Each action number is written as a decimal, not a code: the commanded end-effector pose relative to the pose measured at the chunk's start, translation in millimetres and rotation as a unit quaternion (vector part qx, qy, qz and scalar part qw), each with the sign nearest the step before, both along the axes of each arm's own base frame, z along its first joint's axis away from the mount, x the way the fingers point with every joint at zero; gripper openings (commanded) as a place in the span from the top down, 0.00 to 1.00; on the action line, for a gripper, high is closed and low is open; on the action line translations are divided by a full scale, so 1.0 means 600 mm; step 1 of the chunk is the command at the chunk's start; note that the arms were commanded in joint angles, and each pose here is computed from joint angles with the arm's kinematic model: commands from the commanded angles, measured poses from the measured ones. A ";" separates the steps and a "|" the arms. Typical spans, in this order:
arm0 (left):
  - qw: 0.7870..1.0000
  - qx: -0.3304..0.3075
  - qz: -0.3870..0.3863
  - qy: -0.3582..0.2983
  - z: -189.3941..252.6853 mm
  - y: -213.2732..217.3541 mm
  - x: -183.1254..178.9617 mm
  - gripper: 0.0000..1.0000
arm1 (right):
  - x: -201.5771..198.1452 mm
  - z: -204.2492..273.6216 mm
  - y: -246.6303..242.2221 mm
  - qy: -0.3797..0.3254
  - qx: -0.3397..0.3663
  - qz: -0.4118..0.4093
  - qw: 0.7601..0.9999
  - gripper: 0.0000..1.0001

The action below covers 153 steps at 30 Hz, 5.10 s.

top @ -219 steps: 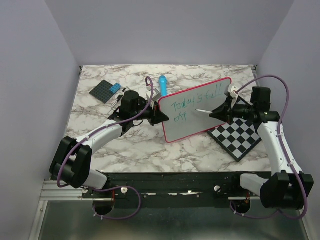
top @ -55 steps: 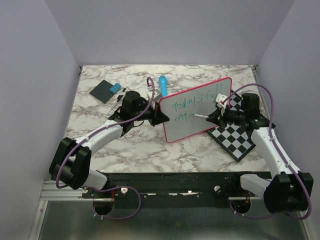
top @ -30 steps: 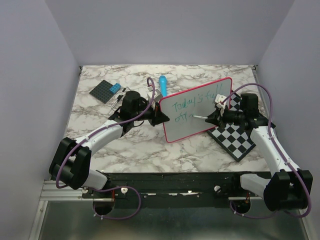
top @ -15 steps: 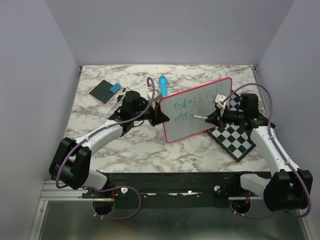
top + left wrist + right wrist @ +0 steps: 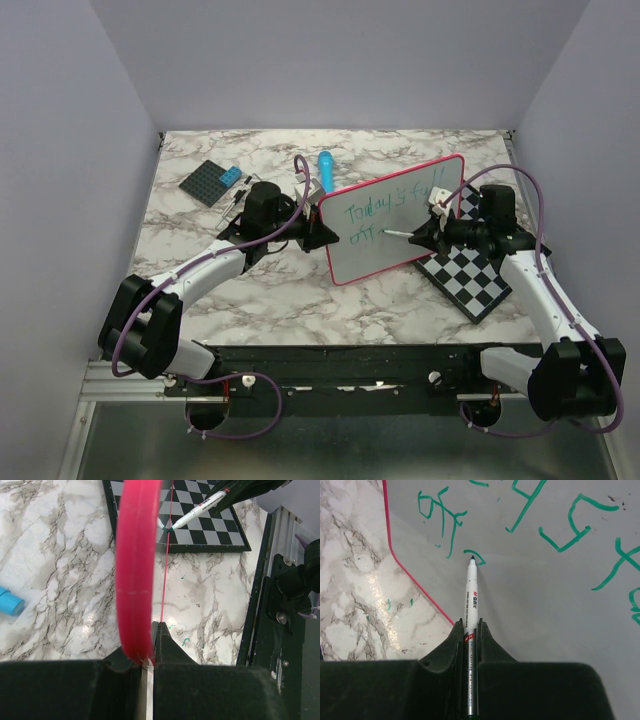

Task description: Write a sentence on the whiteboard

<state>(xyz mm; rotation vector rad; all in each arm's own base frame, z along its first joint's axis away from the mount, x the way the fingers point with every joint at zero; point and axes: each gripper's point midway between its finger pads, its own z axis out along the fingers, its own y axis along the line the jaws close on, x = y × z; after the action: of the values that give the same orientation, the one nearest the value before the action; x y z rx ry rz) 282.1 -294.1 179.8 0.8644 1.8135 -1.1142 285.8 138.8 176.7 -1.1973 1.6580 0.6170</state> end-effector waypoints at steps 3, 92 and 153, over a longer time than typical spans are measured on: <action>0.996 0.072 0.005 0.054 -0.081 0.024 -0.024 1.00 | 0.004 0.029 0.012 -0.013 0.015 0.013 1.000 0.99; 0.996 0.075 0.001 0.052 -0.081 0.025 -0.026 1.00 | -0.003 -0.026 -0.044 0.024 -0.033 -0.020 0.999 1.00; 0.996 0.075 -0.001 0.052 -0.081 0.025 -0.027 1.00 | 0.035 0.030 -0.025 0.017 0.007 -0.052 0.998 1.00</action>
<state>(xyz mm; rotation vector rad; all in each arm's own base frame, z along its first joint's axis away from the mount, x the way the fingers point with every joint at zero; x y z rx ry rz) 281.3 -293.6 178.3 0.8733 1.8182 -1.1112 294.7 136.6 192.2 -1.1152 1.7160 0.6940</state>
